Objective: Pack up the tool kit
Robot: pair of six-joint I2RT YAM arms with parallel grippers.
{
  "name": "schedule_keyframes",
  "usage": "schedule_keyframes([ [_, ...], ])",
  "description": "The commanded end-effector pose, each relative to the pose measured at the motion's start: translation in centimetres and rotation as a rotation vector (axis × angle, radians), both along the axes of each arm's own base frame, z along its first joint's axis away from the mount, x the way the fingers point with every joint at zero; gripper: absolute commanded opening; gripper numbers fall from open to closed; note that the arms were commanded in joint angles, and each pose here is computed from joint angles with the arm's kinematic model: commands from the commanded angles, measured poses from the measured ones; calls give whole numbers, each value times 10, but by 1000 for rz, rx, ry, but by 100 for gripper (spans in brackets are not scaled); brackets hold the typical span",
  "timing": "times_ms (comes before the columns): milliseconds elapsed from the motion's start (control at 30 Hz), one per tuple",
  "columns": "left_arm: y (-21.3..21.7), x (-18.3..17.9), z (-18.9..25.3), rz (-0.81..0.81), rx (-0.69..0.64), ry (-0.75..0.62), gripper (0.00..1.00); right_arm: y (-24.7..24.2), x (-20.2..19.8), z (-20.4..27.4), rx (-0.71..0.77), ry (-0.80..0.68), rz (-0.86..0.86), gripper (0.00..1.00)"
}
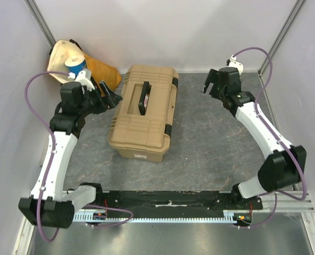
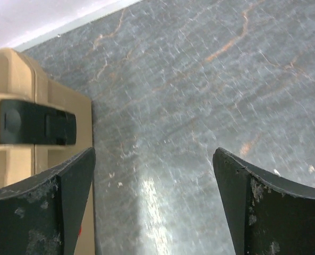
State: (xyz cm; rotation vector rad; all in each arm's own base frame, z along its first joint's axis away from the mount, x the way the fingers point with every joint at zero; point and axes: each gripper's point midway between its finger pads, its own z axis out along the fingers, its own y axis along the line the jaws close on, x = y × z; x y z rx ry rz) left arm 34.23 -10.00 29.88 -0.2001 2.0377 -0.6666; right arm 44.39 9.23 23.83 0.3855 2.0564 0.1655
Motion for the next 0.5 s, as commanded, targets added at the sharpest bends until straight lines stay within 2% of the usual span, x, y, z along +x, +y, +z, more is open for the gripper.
schedule_keyframes([
  [0,15,-44,-5,76,23,60,87,-20,-44,31,-7,-34,-46,98],
  [100,29,-65,3,126,69,32,88,-41,-72,47,-39,-69,-104,98],
  [267,49,-84,38,203,132,-95,89,-73,-116,81,-75,-195,-201,98],
  [467,81,-108,74,354,192,-212,91,-91,-160,120,-28,-337,-244,98],
])
